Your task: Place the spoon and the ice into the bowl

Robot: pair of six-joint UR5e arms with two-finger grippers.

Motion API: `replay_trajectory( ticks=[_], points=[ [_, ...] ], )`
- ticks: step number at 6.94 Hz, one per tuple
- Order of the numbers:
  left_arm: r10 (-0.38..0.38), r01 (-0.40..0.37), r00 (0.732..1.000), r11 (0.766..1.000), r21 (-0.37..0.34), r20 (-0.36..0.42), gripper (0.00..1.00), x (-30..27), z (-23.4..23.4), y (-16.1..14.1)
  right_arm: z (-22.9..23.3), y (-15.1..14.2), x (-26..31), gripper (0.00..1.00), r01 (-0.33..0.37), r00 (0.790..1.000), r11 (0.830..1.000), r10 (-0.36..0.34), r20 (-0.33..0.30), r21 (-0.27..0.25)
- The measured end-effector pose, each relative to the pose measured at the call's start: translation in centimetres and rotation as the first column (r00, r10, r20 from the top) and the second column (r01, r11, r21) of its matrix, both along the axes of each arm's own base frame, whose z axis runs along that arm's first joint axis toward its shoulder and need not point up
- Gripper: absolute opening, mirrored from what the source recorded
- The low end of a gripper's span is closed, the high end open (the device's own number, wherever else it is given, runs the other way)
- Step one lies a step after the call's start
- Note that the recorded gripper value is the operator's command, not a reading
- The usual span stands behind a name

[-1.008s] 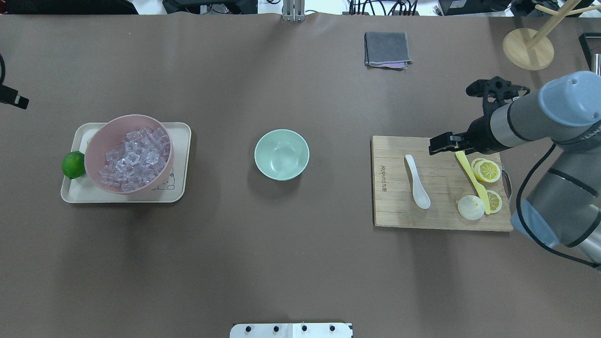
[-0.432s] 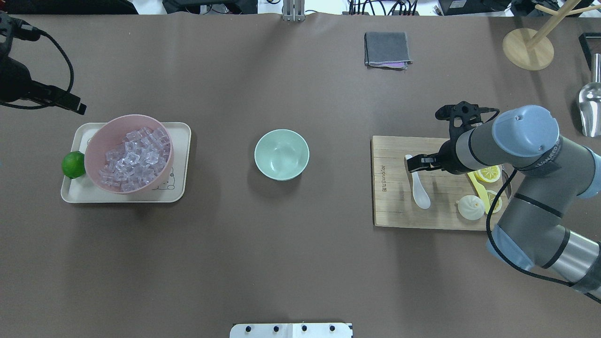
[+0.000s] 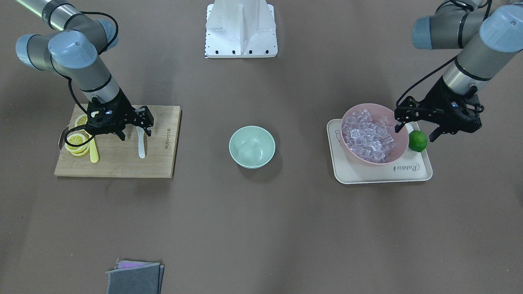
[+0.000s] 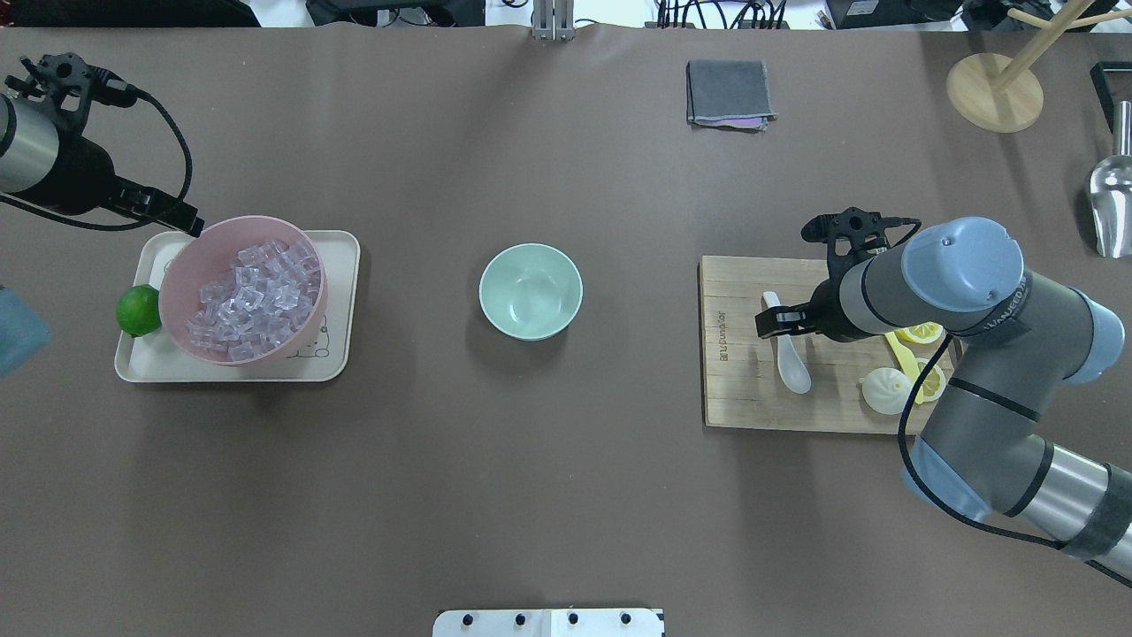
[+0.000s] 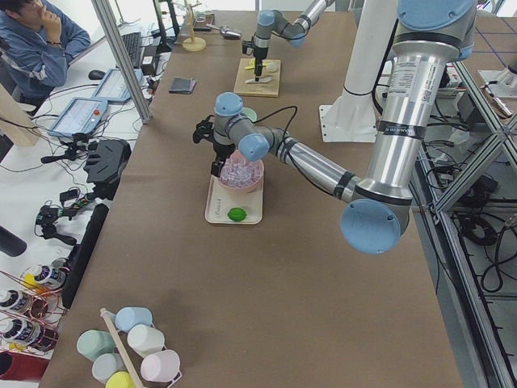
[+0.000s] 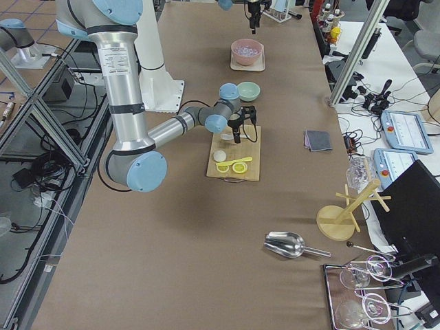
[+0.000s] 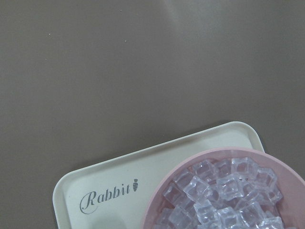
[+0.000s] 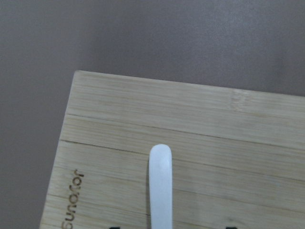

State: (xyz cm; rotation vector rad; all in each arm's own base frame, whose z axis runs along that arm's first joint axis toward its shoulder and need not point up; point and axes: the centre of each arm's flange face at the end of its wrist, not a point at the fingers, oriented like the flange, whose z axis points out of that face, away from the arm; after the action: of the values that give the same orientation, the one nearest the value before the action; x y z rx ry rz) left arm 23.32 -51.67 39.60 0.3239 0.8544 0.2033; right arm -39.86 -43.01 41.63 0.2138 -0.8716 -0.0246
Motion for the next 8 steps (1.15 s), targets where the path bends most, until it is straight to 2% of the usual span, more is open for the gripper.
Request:
replay_trajectory(
  ticks=[2, 5, 8],
  points=[
    [0.003, -0.003, 1.0, 1.0, 0.002, 0.003, 0.97, 0.3, 0.0, 0.2, -0.1, 0.0, -0.8, 0.52, 0.009, 1.0, 1.0, -0.009, -0.001, 0.0],
    [0.002, -0.002, 1.0, 1.0, -0.002, 0.004, 0.97, 0.3, 0.2, 0.4, -0.1, 0.3, -1.3, 0.02, 0.021, 1.0, 1.0, -0.021, -0.002, 0.002],
    [-0.017, 0.017, 1.0, 1.0, -0.026, -0.006, 0.97, 0.5, -0.1, 0.4, -0.5, 0.2, -1.5, 0.0, 0.029, 1.0, 1.0, -0.029, 0.004, 0.008]
  ],
)
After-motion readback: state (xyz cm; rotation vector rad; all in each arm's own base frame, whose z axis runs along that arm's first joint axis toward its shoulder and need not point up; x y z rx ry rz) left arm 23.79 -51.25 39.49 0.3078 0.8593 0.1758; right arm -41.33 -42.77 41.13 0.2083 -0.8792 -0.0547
